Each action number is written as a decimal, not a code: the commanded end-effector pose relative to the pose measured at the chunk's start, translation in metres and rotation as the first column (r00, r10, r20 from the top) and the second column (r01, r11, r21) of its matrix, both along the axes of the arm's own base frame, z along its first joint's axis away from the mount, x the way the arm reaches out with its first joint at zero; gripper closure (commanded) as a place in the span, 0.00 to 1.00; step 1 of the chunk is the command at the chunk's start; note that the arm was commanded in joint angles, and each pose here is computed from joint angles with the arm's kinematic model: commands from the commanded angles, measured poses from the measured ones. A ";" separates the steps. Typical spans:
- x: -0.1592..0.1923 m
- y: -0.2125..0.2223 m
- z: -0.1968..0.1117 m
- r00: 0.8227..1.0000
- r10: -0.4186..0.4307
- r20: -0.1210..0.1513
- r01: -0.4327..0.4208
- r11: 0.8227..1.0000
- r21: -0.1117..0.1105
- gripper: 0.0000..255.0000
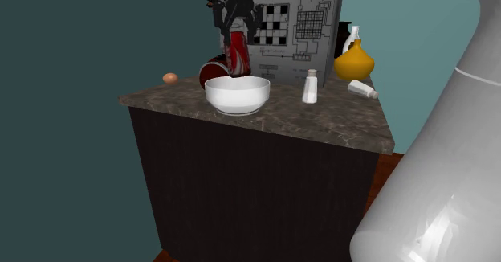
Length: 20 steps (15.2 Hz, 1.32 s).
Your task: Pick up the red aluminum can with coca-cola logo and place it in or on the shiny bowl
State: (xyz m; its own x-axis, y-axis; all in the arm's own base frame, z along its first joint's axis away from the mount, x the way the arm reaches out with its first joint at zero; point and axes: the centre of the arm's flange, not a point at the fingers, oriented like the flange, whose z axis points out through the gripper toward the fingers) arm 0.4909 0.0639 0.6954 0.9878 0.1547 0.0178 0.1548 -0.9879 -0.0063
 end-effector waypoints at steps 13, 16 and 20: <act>0.000 0.000 -0.032 1.000 0.000 0.001 0.000 1.000 0.000 1.00; 0.000 0.000 -0.032 1.000 0.000 0.001 0.000 1.000 0.000 0.00; 0.000 0.000 -0.019 1.000 0.000 0.001 0.000 1.000 0.000 0.00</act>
